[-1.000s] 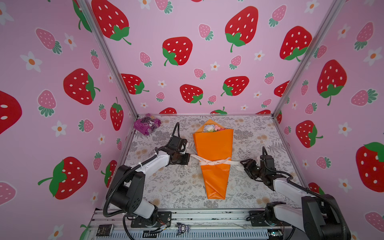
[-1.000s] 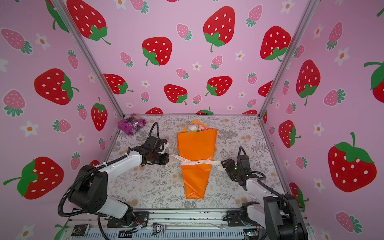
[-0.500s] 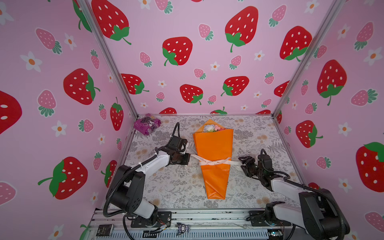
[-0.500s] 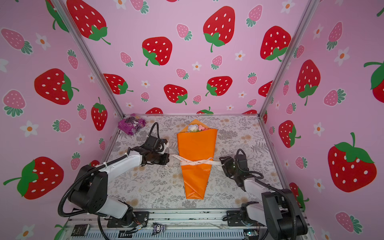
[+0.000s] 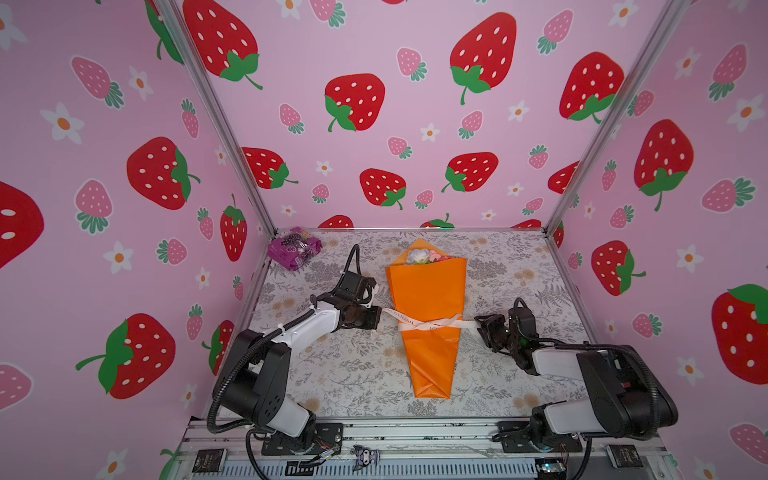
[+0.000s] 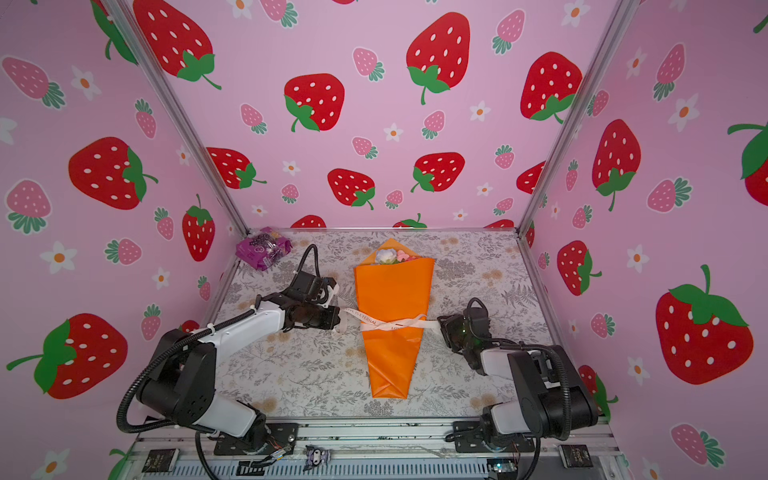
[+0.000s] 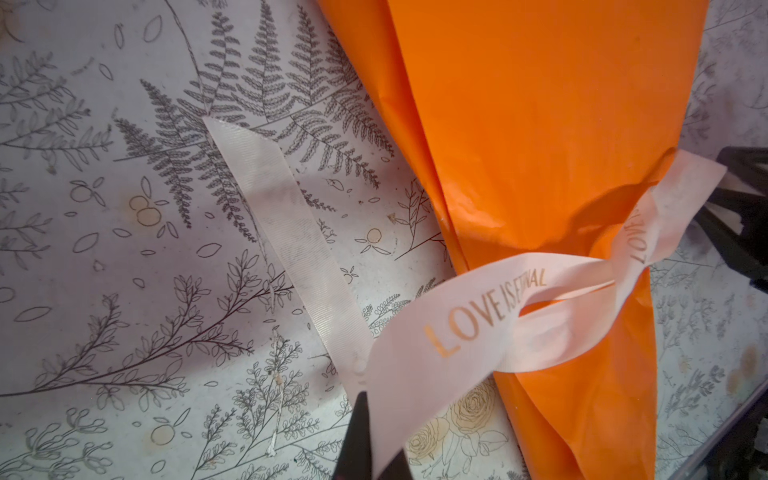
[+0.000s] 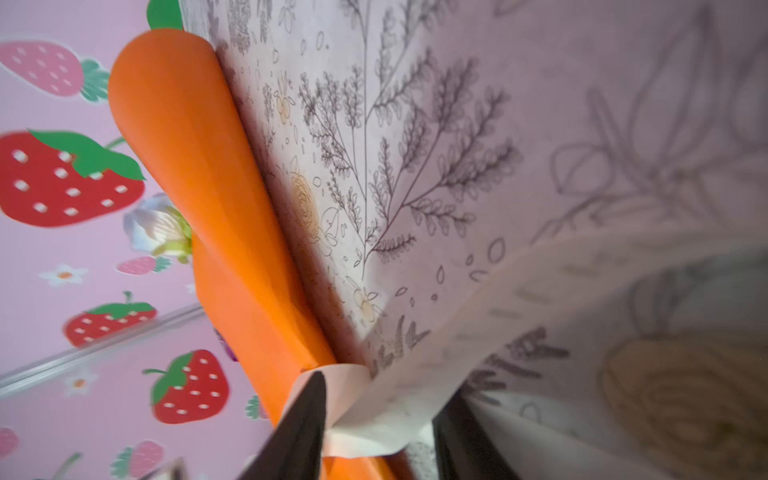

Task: Tie the bouquet of fake flowers
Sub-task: 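Draw the right gripper's ribbon end outward while the left gripper holds its end, then pull both ribbon ends far outward toward the booth sides, tightening around the bouquet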

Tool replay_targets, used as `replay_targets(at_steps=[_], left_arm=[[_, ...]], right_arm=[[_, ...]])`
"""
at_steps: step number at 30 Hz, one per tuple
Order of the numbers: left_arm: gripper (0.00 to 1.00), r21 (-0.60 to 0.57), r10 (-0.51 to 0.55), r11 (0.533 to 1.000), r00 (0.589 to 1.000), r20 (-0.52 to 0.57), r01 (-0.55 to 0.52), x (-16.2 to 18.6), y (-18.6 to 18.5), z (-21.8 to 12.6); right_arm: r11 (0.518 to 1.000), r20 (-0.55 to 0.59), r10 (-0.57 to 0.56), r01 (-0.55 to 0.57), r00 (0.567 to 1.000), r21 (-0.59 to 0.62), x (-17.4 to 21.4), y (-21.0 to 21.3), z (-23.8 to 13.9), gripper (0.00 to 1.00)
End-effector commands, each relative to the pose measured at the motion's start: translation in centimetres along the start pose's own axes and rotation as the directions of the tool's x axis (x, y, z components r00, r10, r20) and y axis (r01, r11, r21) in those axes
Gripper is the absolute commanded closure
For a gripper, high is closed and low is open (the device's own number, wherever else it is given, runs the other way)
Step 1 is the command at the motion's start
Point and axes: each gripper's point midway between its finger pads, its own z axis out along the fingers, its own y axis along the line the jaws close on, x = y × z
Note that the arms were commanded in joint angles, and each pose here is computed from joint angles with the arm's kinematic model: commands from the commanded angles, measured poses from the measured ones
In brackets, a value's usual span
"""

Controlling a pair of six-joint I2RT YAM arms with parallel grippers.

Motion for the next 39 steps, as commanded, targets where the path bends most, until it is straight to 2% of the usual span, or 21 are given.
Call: replay_targets(at_steps=[1,3,6,11,16,18,20,24,31,35,39], left_arm=[[1.00,0.012,0.008,1.000,1.000,0.005,-0.008,-0.1,-0.4,-0.2],[1.00,0.003,0.010,1.000,1.000,0.014,-0.010,-0.2,-0.2,-0.4],[1.00,-0.008,0.014,1.000,1.000,0.028,-0.014,-0.3,-0.2,-0.8],[1.00,-0.052,0.016,0.999,0.998,0.056,-0.013,-0.5,0.5,-1.6],[1.00,-0.117,0.016,0.993,0.998,0.064,-0.008,-0.4,1.5,-2.5],[1.00,-0.210,0.027,0.978,0.998,0.057,-0.014,-0.2,3.0,-3.1],[1.00,-0.279,0.021,0.960,0.999,0.041,-0.008,0.1,4.3,-3.8],[1.00,-0.320,0.002,0.947,0.999,0.039,0.010,0.8,5.4,-4.6],[1.00,-0.366,-0.071,0.927,0.997,0.036,0.080,2.7,7.0,-5.2],[1.00,-0.403,-0.080,0.912,0.997,0.017,0.080,3.4,7.7,-5.7],[1.00,-0.511,-0.074,0.857,0.997,-0.001,0.064,3.9,9.6,-6.9]], right_arm=[[1.000,0.061,-0.010,0.012,0.998,-0.026,-1.2,1.4,0.3,0.76],[0.999,0.080,-0.033,0.035,0.996,-0.027,-1.7,1.8,0.2,0.88],[0.995,0.118,-0.084,0.090,0.990,-0.051,-2.5,3.2,-0.3,1.00],[0.971,0.225,-0.236,0.235,0.945,0.033,-4.9,4.9,-2.1,1.00],[0.878,0.244,-0.478,0.446,0.844,0.174,-6.7,7.1,-3.6,1.00],[0.838,0.238,-0.542,0.496,0.806,0.229,-7.2,7.7,-4.1,1.00],[0.809,0.242,-0.582,0.521,0.776,0.273,-7.8,7.7,-4.7,1.00],[0.754,0.228,-0.647,0.565,0.727,0.335,-8.4,7.9,-5.3,1.00],[0.688,0.128,-0.694,0.600,0.708,0.409,-8.2,5.4,-4.5,1.00],[0.657,0.138,-0.715,0.591,0.685,0.468,-9.1,4.9,-5.3,1.00],[0.605,0.143,-0.749,0.579,0.647,0.547,-10.5,5.1,-6.3,1.00]])
